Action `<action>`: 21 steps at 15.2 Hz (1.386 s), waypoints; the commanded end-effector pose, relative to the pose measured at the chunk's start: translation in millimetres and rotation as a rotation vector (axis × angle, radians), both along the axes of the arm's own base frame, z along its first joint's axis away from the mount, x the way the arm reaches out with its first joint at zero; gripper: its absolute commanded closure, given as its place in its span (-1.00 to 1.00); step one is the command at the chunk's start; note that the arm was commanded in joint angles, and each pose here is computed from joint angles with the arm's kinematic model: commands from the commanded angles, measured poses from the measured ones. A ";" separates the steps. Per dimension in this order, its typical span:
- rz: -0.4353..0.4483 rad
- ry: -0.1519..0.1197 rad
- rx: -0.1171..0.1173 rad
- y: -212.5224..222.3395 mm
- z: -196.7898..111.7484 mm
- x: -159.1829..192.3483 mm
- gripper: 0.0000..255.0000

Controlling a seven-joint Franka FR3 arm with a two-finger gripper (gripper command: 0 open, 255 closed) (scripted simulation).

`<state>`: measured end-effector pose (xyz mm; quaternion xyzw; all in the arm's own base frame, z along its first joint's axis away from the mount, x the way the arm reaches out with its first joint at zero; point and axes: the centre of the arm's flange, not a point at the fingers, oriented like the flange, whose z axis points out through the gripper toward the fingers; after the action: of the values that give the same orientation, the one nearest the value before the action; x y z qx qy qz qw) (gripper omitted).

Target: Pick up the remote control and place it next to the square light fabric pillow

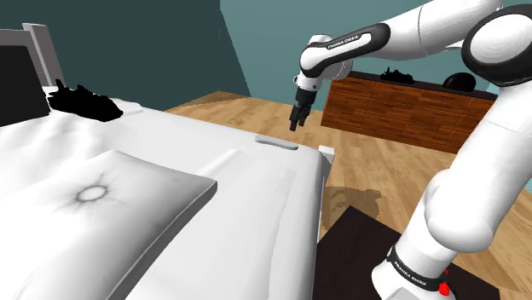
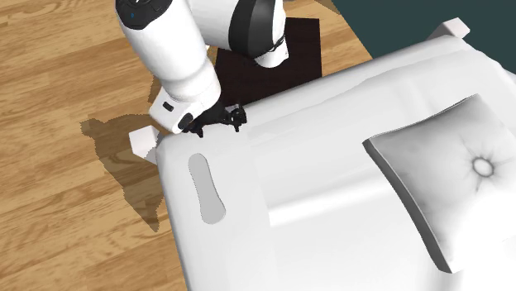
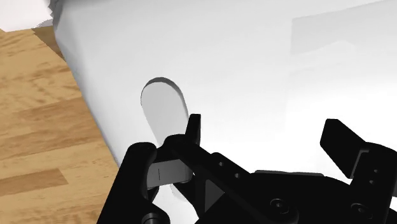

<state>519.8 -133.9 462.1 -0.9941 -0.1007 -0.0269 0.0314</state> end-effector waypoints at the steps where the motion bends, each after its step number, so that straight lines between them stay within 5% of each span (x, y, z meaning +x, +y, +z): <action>1: 0.034 0.006 -0.009 -8.9 -15.8 19.7 -1.00; 12: 0.207 0.036 -0.051 -44.9 -91.7 138.0 -1.00; 21: 0.207 0.036 -0.051 -44.0 -131.6 138.0 -1.00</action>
<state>658.4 -178.3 332.5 -0.9791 -0.2031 -0.0030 0.0108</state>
